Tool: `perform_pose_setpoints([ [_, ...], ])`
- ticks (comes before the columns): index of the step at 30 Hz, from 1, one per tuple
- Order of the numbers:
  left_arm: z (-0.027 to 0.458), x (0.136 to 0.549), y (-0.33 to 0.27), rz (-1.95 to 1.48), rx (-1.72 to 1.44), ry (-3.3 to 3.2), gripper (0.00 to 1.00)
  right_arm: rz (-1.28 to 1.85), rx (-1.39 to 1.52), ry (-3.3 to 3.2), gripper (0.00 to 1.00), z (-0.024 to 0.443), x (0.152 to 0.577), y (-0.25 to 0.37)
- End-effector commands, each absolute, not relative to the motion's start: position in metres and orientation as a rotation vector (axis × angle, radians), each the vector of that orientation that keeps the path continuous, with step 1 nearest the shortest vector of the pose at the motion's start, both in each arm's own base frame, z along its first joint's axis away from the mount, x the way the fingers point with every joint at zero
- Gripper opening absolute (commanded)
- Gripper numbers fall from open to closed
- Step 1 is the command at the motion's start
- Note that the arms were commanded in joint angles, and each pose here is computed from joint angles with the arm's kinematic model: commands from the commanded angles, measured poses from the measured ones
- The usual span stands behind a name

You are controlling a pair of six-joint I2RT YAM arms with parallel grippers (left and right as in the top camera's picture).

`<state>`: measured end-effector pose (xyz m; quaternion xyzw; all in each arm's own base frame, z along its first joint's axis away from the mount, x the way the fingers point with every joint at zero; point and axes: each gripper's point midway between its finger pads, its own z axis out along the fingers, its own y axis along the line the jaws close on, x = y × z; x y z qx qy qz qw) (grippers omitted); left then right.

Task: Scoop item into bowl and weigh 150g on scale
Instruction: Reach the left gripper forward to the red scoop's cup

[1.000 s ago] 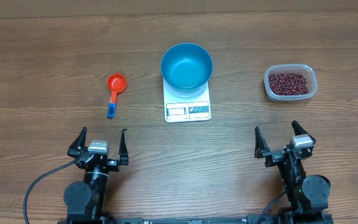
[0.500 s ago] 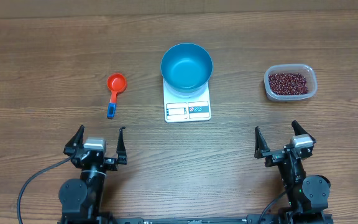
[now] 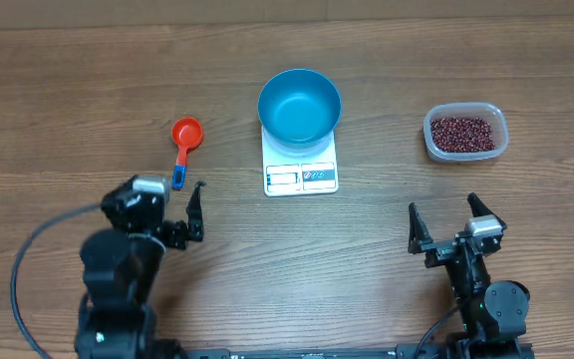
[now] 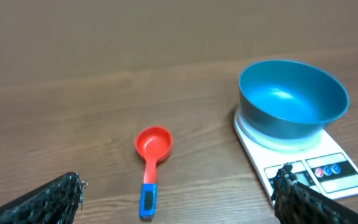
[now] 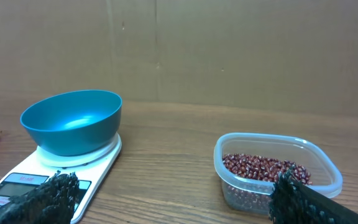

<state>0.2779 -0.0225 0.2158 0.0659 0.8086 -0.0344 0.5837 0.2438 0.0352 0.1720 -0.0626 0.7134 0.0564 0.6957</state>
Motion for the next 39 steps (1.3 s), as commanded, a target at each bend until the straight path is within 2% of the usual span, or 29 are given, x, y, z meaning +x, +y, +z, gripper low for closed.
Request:
perform_pose_setpoints([
  [1,0.238,0.295,-0.031,-0.156,0.164,1.938,1.00,0.126,-0.131,1.587,1.00,0.170,0.244,0.035],
  [14,0.238,0.352,-0.038,-0.263,0.160,2.331,1.00,0.126,-0.131,1.587,1.00,0.170,0.244,0.035],
  [22,0.227,0.378,-0.037,-0.518,0.094,2.519,0.99,0.126,-0.131,1.587,1.00,0.170,0.244,0.035],
  [39,0.182,0.428,-0.014,-0.378,0.106,2.548,1.00,0.126,-0.131,1.587,1.00,0.170,0.244,0.035],
])
